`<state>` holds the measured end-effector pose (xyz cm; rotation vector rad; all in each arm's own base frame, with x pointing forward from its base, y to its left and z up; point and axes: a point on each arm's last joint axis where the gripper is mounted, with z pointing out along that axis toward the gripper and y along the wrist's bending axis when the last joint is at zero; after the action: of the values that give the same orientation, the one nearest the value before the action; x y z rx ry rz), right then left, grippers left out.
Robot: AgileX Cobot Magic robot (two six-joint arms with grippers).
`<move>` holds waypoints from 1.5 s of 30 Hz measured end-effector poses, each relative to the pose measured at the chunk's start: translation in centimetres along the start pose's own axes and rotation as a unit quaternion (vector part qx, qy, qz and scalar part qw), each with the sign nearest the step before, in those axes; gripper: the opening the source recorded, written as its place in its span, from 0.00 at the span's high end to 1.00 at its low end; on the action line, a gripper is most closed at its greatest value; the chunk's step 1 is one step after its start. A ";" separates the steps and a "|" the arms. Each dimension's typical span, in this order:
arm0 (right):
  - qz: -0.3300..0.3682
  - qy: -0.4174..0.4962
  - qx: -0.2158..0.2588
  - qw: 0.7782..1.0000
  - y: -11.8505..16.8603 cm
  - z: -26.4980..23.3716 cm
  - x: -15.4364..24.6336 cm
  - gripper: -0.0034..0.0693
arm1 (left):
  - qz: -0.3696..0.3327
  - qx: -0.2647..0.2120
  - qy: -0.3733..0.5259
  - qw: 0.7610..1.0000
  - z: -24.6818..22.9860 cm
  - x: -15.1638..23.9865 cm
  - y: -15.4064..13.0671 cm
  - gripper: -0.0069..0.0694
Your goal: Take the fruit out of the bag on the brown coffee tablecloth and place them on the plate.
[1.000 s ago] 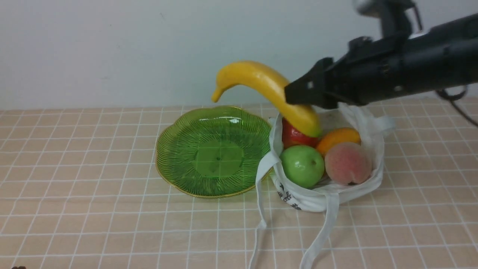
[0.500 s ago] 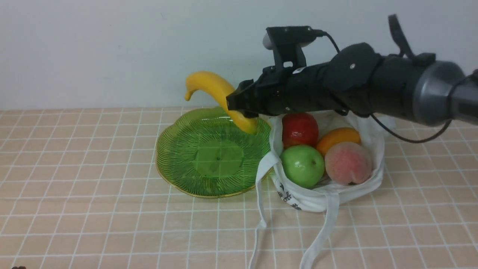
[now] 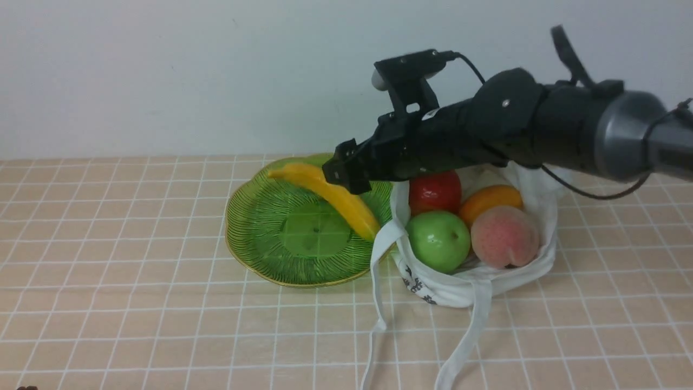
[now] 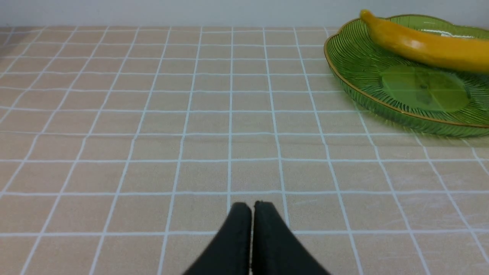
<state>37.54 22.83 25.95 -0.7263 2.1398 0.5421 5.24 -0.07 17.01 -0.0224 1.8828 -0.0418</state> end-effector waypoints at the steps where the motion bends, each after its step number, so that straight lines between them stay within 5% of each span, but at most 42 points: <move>1: -0.009 0.002 0.000 1.000 -0.1 -0.6 -0.2 0.19 | 0.000 0.000 0.000 1.000 0.0 0.0 0.0 0.92; 6: -0.017 -0.004 0.015 1.000 -1.3 -8.6 -2.7 0.38 | 0.000 0.000 0.000 1.000 0.0 0.0 0.0 0.92; 13: -0.015 -0.005 0.071 0.997 -1.9 -21.7 -3.4 0.88 | 0.000 0.000 0.000 1.000 0.0 0.0 0.0 0.92; 16: -0.001 -0.010 0.099 0.995 -1.0 -27.5 -2.6 0.96 | 0.000 0.000 0.000 1.000 0.0 0.0 0.0 0.92; 24: -0.008 -0.056 0.146 0.988 4.1 -36.1 1.6 0.97 | 0.000 0.000 0.000 1.000 0.0 0.0 0.0 0.92; 33: -0.034 -0.155 0.199 0.967 8.0 -39.1 9.1 0.97 | 0.000 0.000 0.000 1.000 0.0 0.0 0.0 0.92; 45: -0.035 -0.416 0.326 0.848 5.9 -35.5 18.1 0.97 | 0.000 0.000 0.000 1.000 0.0 0.0 0.0 0.92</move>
<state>4.84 0.60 33.36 -0.1159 1.3162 0.0249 5.24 -0.07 17.01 -0.0224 1.8828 -0.0418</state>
